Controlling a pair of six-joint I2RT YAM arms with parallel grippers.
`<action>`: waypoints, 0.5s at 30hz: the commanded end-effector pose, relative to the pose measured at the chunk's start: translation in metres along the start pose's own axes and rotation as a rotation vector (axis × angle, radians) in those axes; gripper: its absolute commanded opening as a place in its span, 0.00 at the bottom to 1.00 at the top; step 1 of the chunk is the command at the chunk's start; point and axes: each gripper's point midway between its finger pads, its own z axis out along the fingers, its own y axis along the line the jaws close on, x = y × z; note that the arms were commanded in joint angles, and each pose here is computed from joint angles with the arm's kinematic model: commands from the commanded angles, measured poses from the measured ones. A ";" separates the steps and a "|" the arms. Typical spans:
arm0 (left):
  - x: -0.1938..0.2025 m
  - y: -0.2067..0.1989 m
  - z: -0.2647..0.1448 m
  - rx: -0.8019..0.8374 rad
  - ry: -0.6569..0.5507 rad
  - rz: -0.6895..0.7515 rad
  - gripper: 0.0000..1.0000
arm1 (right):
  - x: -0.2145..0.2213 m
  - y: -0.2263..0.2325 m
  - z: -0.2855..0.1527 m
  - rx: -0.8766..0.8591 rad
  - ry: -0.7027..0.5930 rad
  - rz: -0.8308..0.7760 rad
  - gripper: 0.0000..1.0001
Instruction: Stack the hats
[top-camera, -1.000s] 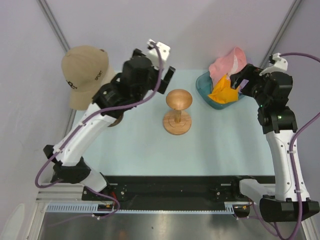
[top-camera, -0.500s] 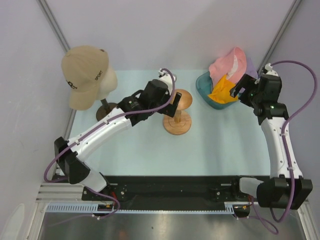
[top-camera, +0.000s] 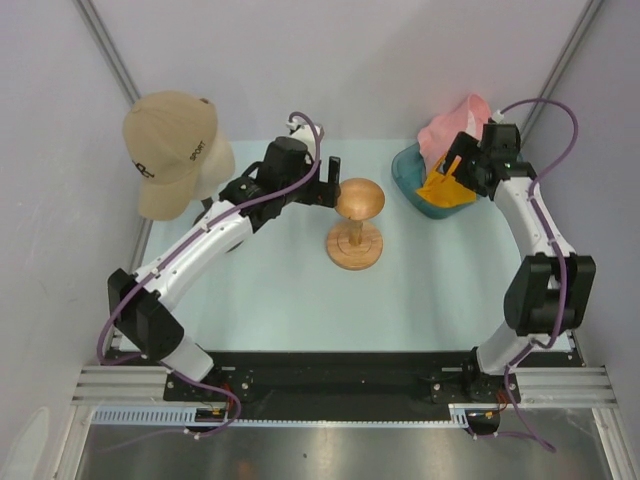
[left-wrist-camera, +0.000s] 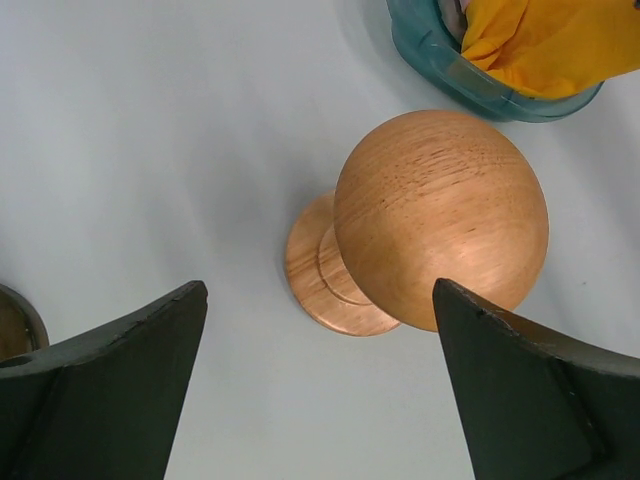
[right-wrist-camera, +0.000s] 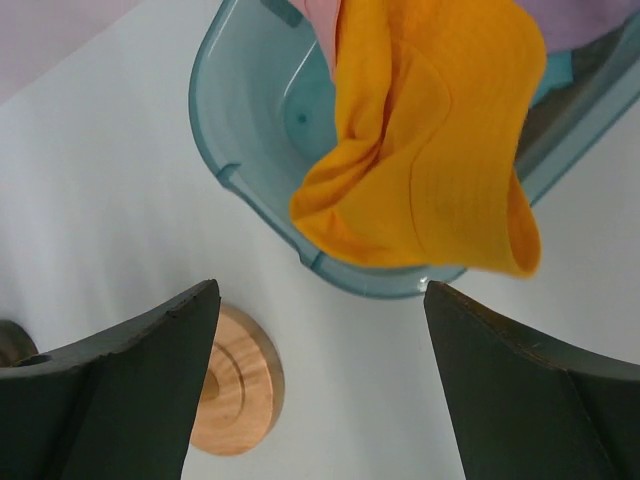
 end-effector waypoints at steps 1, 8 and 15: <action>-0.015 -0.009 0.014 0.071 -0.064 -0.049 1.00 | -0.053 0.013 0.010 -0.007 -0.099 -0.012 0.88; -0.026 -0.018 0.051 0.091 -0.018 -0.054 1.00 | -0.055 -0.033 0.044 0.082 -0.049 0.003 0.86; -0.019 -0.018 0.053 0.096 0.004 -0.056 1.00 | -0.047 -0.042 0.060 0.096 -0.029 0.032 0.84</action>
